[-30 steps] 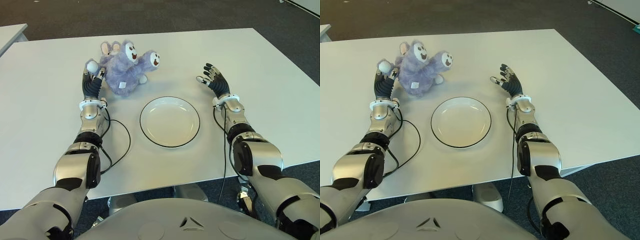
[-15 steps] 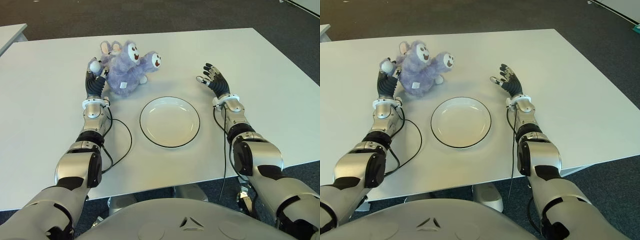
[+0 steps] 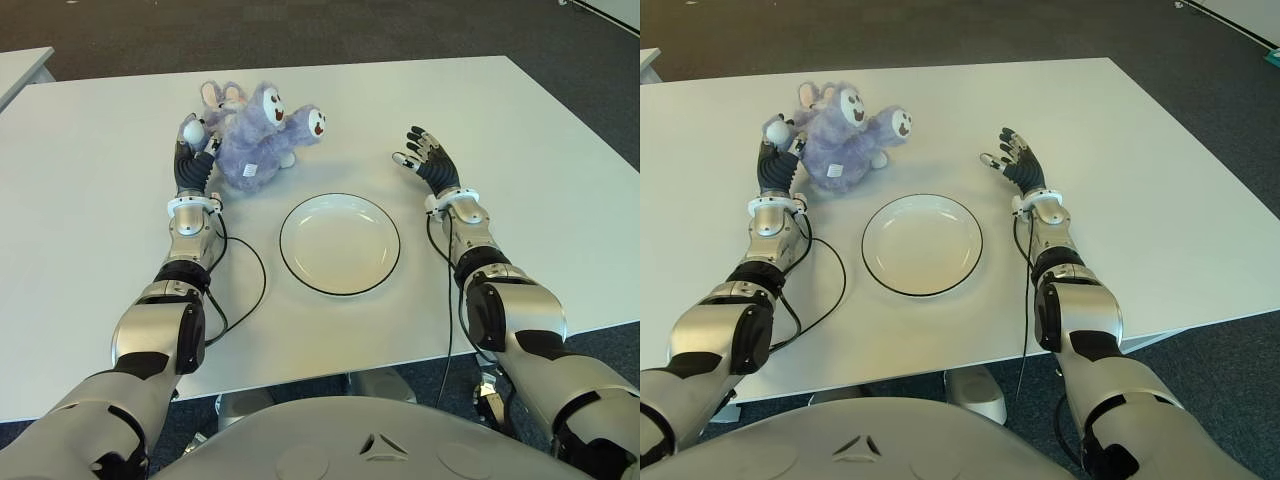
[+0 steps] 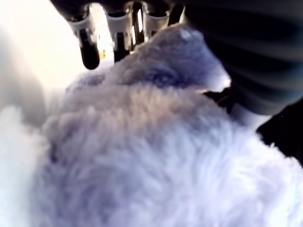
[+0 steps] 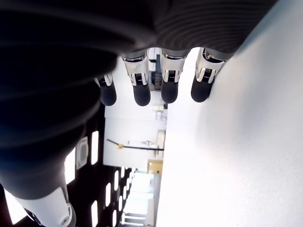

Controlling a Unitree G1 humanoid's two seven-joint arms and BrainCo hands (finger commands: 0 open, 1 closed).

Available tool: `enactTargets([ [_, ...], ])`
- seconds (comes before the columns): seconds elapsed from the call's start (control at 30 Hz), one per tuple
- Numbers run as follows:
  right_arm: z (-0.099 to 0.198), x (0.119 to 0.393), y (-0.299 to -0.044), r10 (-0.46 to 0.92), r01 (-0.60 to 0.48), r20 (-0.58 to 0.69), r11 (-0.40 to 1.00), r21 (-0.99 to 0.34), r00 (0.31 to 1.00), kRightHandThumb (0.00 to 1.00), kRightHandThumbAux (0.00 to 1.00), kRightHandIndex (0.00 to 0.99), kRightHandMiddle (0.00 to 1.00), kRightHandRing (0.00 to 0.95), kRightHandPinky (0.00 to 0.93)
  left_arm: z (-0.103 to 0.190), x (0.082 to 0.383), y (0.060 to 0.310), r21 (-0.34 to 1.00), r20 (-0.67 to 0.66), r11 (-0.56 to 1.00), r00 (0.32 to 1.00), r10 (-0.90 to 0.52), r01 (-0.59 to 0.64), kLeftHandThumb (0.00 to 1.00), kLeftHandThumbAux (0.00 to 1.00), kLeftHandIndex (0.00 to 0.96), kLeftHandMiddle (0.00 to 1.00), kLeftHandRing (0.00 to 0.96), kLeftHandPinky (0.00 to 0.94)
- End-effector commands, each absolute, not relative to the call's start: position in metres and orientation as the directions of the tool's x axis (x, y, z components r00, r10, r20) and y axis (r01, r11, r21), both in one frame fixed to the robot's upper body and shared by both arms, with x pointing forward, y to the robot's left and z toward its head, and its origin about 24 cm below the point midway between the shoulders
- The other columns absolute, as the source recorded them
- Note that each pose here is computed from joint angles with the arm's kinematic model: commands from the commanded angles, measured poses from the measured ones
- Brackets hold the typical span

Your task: Put the doll into the plate.

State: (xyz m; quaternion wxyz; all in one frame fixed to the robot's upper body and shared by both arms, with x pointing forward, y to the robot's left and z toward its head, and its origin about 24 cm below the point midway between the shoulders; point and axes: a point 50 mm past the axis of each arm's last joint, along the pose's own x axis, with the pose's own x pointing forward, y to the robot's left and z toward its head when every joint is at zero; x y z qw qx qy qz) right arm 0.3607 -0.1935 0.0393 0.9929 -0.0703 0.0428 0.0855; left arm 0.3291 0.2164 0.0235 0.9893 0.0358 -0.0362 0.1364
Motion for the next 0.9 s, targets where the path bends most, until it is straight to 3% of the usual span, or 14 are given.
enactTargets([
  [0.03,-0.014,0.331,-0.188,0.181,-0.214,-0.321,0.974,-0.069,0.929,0.142,0.71,0.01,0.032,0.028,0.047,-0.021,0.302,0.198,0.071,-0.072,0.969,0.968,0.24,-0.235,0.408,0.562,0.0,0.098,0.135,0.124],
  [0.3,-0.014,0.331,-0.187,0.182,-0.216,-0.323,0.974,-0.072,0.929,0.139,0.712,0.01,0.032,0.029,0.047,-0.017,0.306,0.195,0.075,-0.062,0.969,0.969,0.239,-0.235,0.419,0.571,0.004,0.102,0.144,0.129],
  [0.63,-0.013,0.332,-0.187,0.181,-0.214,-0.322,0.974,-0.07,0.929,0.153,0.713,0.01,0.032,0.028,0.046,-0.012,0.312,0.192,0.035,-0.055,0.965,0.964,0.262,-0.26,0.504,0.565,0.067,0.17,0.343,0.242],
  [0.77,-0.013,0.332,-0.187,0.18,-0.213,-0.322,0.975,-0.07,0.93,0.154,0.713,0.011,0.032,0.028,0.048,-0.01,0.314,0.19,0.025,-0.051,0.961,0.96,0.275,-0.274,0.516,0.559,0.077,0.179,0.34,0.246],
  [0.8,-0.013,0.332,-0.187,0.18,-0.213,-0.321,0.975,-0.07,0.93,0.152,0.717,0.012,0.032,0.028,0.047,-0.009,0.315,0.19,0.024,-0.048,0.96,0.959,0.28,-0.279,0.521,0.549,0.092,0.186,0.293,0.272],
  [0.9,-0.012,0.332,-0.187,0.178,-0.212,-0.32,0.975,-0.073,0.931,0.14,0.723,0.014,0.033,0.028,0.048,-0.005,0.318,0.189,0.027,-0.029,0.953,0.953,0.302,-0.301,0.552,0.539,0.13,0.224,0.272,0.294],
])
